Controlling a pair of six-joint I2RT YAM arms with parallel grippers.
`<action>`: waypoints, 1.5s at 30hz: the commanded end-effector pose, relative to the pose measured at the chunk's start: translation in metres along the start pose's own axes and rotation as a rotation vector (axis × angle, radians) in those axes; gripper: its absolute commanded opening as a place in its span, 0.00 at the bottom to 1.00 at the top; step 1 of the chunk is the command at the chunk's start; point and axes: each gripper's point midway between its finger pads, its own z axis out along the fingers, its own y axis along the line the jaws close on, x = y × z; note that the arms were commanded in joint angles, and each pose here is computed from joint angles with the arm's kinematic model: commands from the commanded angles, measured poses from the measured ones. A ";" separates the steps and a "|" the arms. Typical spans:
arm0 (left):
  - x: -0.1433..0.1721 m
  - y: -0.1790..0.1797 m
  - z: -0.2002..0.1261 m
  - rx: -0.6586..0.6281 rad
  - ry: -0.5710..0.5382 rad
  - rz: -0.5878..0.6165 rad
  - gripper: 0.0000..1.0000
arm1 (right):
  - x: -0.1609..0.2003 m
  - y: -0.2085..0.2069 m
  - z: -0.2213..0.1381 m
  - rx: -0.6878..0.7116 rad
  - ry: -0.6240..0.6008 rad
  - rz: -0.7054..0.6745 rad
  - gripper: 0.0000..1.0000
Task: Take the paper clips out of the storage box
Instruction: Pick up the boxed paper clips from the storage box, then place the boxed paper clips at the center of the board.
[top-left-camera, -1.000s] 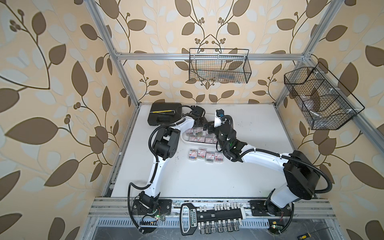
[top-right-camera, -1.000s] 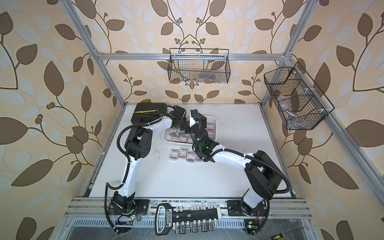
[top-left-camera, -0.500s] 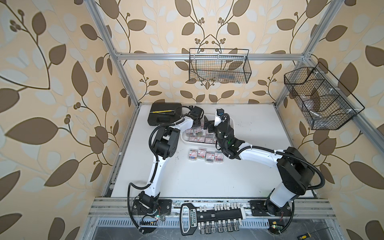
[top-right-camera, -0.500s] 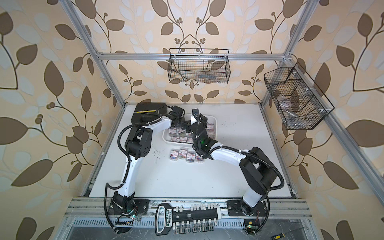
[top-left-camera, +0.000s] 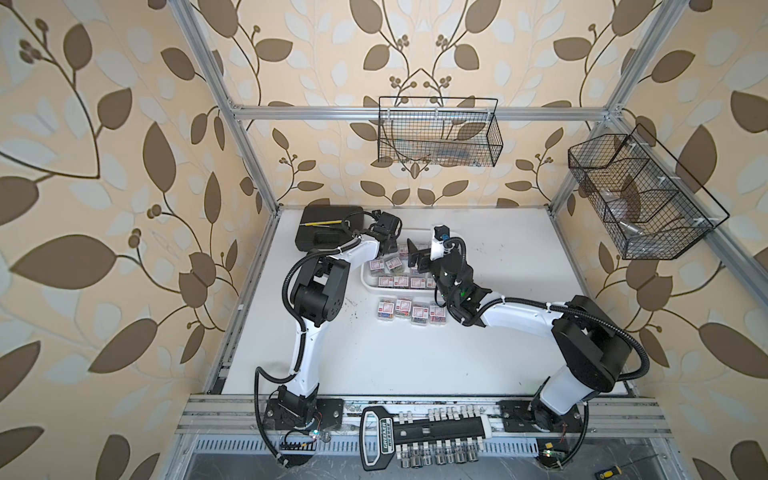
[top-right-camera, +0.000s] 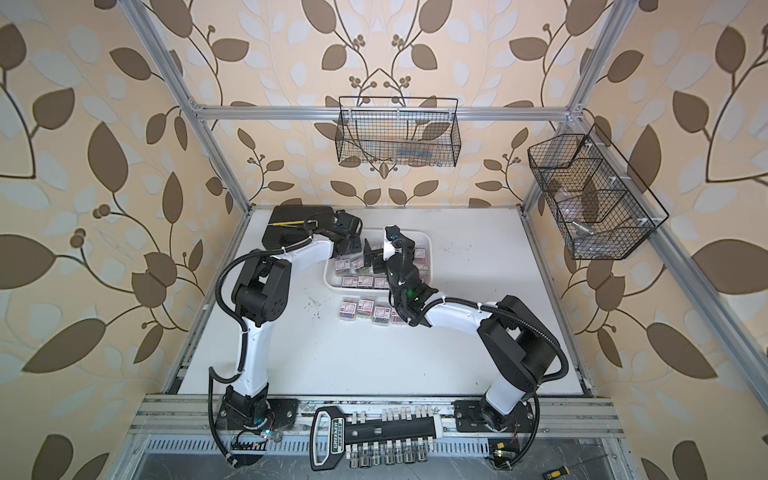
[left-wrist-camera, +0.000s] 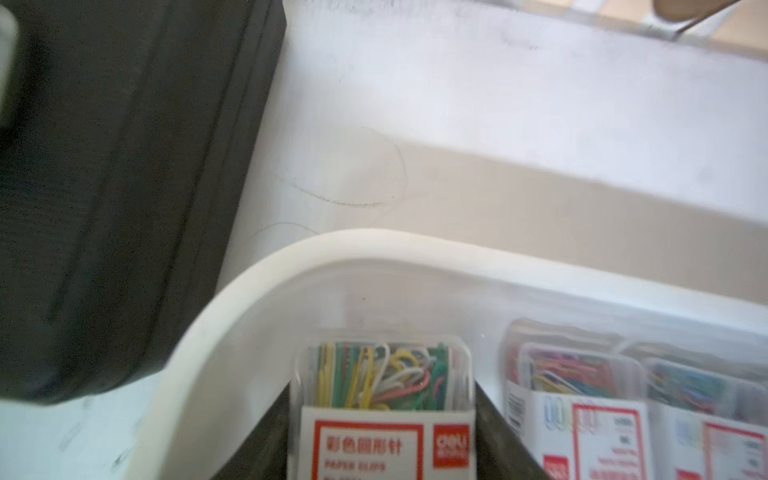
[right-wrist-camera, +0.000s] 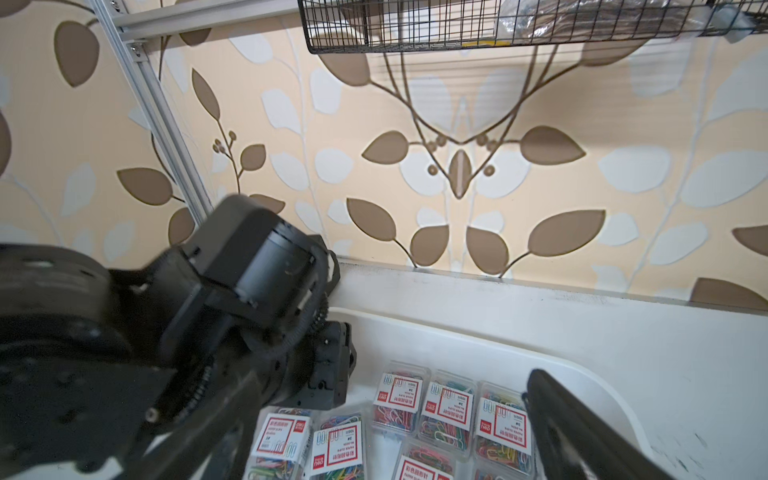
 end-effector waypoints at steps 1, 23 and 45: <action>-0.048 -0.009 -0.054 0.090 -0.128 -0.040 0.44 | -0.029 0.000 -0.006 -0.024 -0.077 0.038 1.00; -0.013 0.040 -0.174 0.153 -0.164 -0.064 0.41 | -0.038 0.013 0.015 -0.026 -0.050 0.005 1.00; 0.149 0.113 -0.164 0.166 -0.032 -0.129 0.39 | -0.038 -0.050 -0.113 0.009 0.123 0.440 1.00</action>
